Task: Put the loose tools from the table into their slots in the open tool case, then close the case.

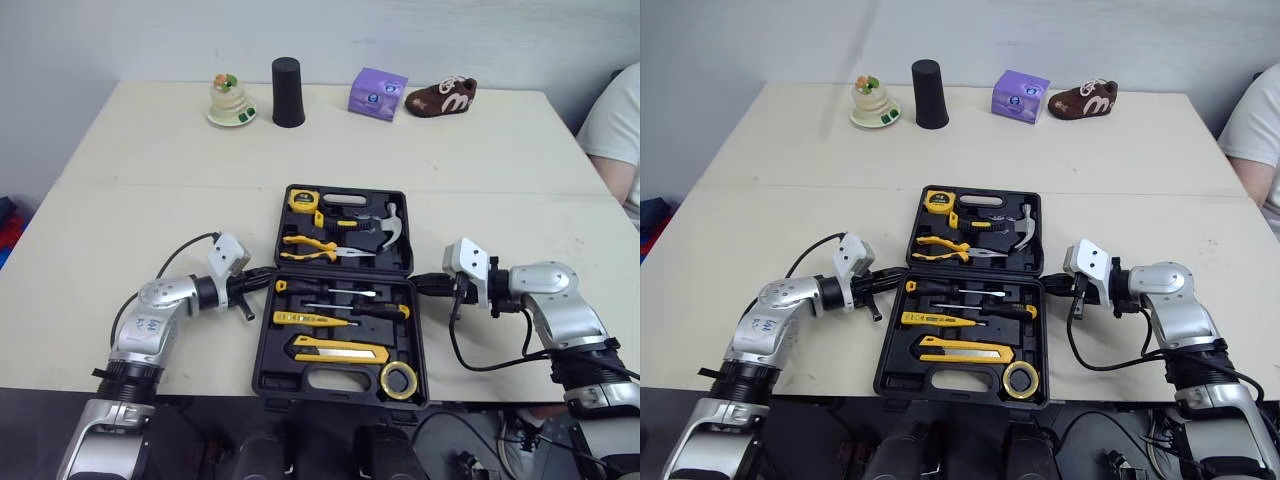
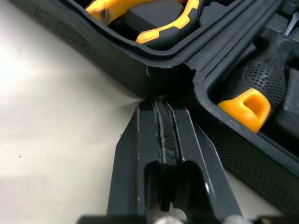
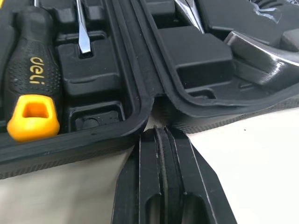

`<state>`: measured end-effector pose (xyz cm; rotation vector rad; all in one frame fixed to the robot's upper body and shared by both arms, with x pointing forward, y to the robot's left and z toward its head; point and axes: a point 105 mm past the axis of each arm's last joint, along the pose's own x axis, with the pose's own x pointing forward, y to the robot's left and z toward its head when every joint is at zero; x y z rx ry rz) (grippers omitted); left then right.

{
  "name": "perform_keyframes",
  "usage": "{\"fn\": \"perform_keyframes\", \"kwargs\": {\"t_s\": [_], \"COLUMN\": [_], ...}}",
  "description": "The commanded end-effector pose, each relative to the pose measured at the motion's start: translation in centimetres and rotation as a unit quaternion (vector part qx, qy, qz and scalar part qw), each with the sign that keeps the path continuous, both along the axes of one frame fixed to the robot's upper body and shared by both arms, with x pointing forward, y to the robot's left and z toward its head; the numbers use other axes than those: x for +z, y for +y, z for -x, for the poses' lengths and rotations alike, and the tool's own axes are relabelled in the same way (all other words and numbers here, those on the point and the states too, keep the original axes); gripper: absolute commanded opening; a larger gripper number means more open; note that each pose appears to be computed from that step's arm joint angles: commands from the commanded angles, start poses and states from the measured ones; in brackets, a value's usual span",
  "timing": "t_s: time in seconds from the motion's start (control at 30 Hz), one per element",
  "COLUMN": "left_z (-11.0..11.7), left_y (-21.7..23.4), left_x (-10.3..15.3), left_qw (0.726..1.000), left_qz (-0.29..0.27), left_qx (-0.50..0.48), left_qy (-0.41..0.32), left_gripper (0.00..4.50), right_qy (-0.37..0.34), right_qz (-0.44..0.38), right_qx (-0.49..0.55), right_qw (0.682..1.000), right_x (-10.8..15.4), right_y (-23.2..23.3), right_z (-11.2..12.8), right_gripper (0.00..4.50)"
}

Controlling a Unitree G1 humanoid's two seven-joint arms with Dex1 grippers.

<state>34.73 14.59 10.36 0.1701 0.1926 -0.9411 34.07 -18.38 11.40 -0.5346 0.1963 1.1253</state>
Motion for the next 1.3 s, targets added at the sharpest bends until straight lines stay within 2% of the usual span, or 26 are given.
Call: {"fn": "perform_keyframes", "kwargs": {"t_s": [0.03,0.27,0.37,0.43,0.53,0.57,0.7,0.73,0.77,0.8,0.83,0.93,0.97,1.03,1.1,1.3], "left_z": [-0.4,-1.7,-2.4,-2.0,-1.3,-0.9,0.8,1.0,1.1,1.0,0.8,0.3,0.4,-0.2,-0.8,-3.3], "left_y": [-1.4,-1.8,0.1,2.4,4.7,5.5,6.9,6.7,6.4,6.2,6.1,5.4,4.9,3.6,2.9,1.6], "left_x": [0.8,0.8,-0.1,-0.4,1.2,2.4,6.7,7.9,8.7,9.3,9.7,10.3,10.6,10.1,9.4,8.6], "left_qw": [1.000,0.999,0.999,0.998,0.996,0.995,0.993,0.993,0.994,0.994,0.994,0.991,0.990,0.980,0.970,0.963], "left_qz": [0.000,-0.008,-0.020,-0.021,-0.025,-0.018,0.020,0.032,0.040,0.043,0.037,0.021,0.038,0.034,0.008,0.017], "left_qx": [-0.021,-0.017,0.024,0.056,0.086,0.095,0.100,0.095,0.090,0.092,0.103,0.124,0.119,0.123,0.138,0.157], "left_qy": [-0.021,-0.027,-0.009,0.007,-0.010,-0.027,-0.055,-0.056,-0.051,-0.039,-0.021,0.044,0.072,0.151,0.198,0.219], "left_gripper": [0.04,0.04,0.04,0.04,0.87,1.33,3.09,3.36,3.80,4.30,4.48,4.48,4.48,4.48,4.48,4.48], "right_qy": [-0.047,-0.060,-0.050,0.027,-0.007,-0.009,0.024,0.037,0.054,0.076,0.097,0.160,0.194,0.269,0.307,0.270], "right_qz": [-0.008,0.002,0.011,-0.025,-0.052,-0.064,-0.085,-0.089,-0.091,-0.086,-0.075,-0.067,-0.064,-0.076,-0.077,-0.045], "right_qx": [0.004,-0.010,-0.017,-0.008,-0.058,-0.084,-0.144,-0.158,-0.169,-0.184,-0.202,-0.231,-0.246,-0.270,-0.290,-0.328], "right_qw": [0.999,0.998,0.999,0.999,0.997,0.994,0.986,0.983,0.980,0.976,0.972,0.957,0.947,0.921,0.903,0.904], "right_x": [1.8,2.0,1.6,1.2,2.9,3.5,5.9,6.5,6.9,7.1,7.3,7.9,7.8,8.2,8.7,8.8], "right_y": [0.7,0.2,-0.4,-1.0,-2.8,-3.8,-5.2,-5.1,-5.0,-4.9,-4.7,-3.7,-3.5,-2.0,-0.7,0.3], "right_z": [-1.1,-2.4,-2.5,-1.2,-1.4,-1.5,-0.8,-0.8,-0.8,-0.7,-0.7,-0.6,-0.4,-0.5,-0.8,-2.6], "right_gripper": [0.00,0.00,0.00,0.00,0.94,1.43,3.41,3.73,4.24,4.50,4.50,4.50,4.50,4.50,4.50,4.50]}}
